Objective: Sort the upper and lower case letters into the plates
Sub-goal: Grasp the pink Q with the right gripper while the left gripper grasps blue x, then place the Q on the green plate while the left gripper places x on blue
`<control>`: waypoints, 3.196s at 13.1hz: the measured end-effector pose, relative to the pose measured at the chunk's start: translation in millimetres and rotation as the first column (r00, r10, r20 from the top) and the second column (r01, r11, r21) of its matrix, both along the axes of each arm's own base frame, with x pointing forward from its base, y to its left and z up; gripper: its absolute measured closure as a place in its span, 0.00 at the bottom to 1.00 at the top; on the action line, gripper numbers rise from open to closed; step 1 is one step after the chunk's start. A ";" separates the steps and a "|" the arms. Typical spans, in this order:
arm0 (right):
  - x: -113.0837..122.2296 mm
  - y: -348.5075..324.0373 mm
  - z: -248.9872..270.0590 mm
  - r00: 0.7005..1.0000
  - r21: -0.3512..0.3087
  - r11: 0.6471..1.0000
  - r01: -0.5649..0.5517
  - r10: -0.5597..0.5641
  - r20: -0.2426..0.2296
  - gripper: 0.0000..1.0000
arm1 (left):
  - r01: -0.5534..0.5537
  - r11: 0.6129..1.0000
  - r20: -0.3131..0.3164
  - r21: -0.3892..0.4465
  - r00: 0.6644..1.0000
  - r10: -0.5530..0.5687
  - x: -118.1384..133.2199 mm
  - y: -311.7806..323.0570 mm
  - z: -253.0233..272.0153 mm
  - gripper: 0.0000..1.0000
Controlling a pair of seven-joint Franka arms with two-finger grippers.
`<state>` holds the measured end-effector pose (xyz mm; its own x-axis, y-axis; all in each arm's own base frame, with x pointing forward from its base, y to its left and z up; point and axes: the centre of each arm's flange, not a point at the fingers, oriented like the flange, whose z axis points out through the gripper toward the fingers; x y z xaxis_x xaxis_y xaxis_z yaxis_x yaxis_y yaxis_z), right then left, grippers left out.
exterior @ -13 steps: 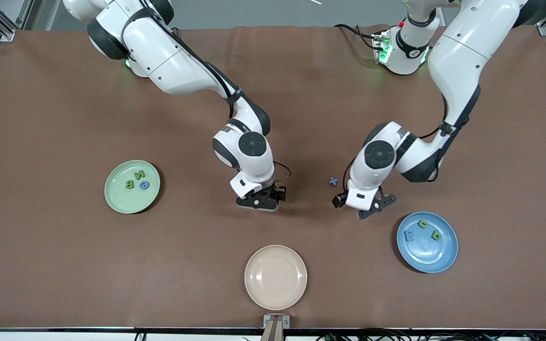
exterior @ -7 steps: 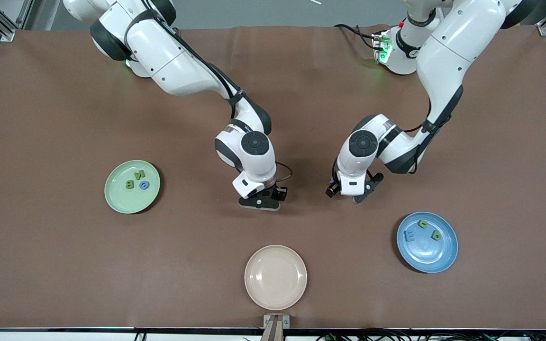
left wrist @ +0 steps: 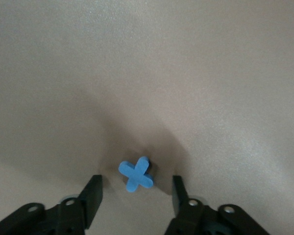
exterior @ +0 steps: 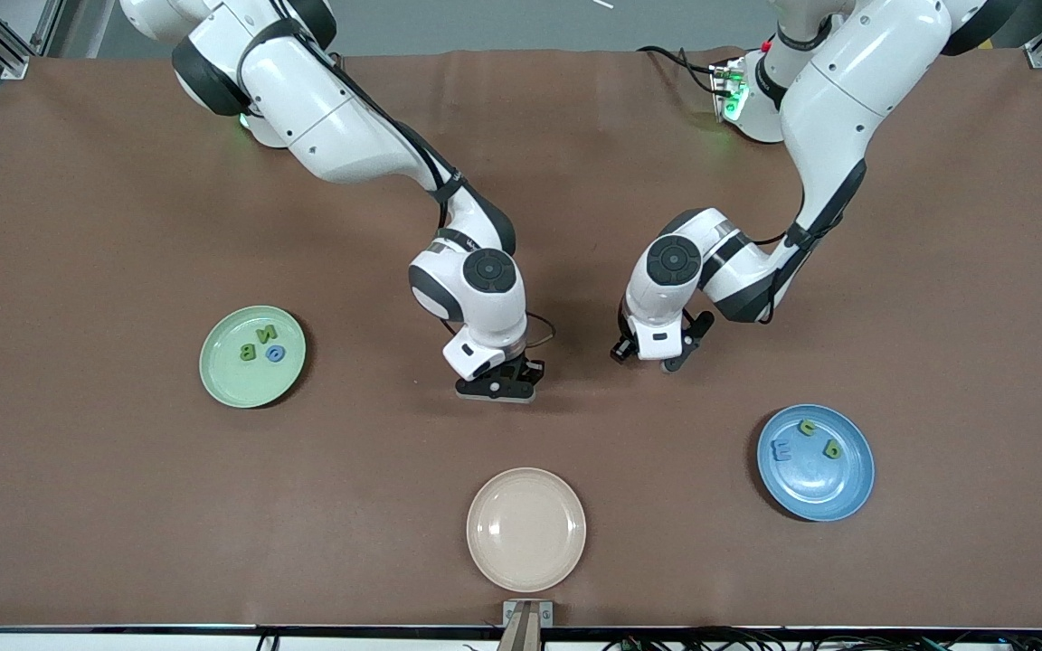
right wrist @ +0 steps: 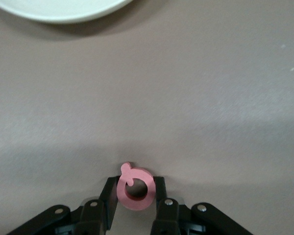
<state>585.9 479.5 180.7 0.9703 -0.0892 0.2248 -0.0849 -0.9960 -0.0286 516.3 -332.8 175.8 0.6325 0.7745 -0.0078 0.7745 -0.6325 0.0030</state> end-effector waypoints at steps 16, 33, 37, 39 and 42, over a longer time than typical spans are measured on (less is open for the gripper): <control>-37.5 -457.1 43.1 0.930 0.092 0.963 -0.252 0.267 -0.253 0.65 | -0.020 1.000 0.068 0.002 0.998 0.020 41.4 9.5 38.7 0.73; 36.6 -540.5 215.9 0.906 -0.051 0.992 -0.118 0.087 -0.415 0.00 | 0.557 0.824 0.158 0.102 0.809 -0.566 186.2 270.7 49.0 0.73; 50.9 -563.1 298.9 0.932 -0.073 0.996 -0.052 0.022 -0.362 0.00 | 0.599 0.792 0.158 0.116 0.776 -0.611 194.2 287.6 40.7 0.67; 52.0 -573.6 326.8 0.939 -0.053 0.998 -0.019 0.000 -0.343 0.00 | 0.595 0.795 0.165 0.117 0.778 -0.606 196.2 288.0 43.4 0.47; 46.9 -566.2 333.2 0.925 0.027 1.000 -0.006 0.015 -0.380 0.00 | 0.582 0.805 0.190 0.114 0.783 -0.593 201.9 286.3 56.1 0.12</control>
<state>632.8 -86.6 513.9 0.9835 -0.0794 -0.1627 -0.0838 -0.9963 -0.0207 718.2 -46.5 231.9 0.9476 0.2483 0.2009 0.2372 -0.9683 0.0781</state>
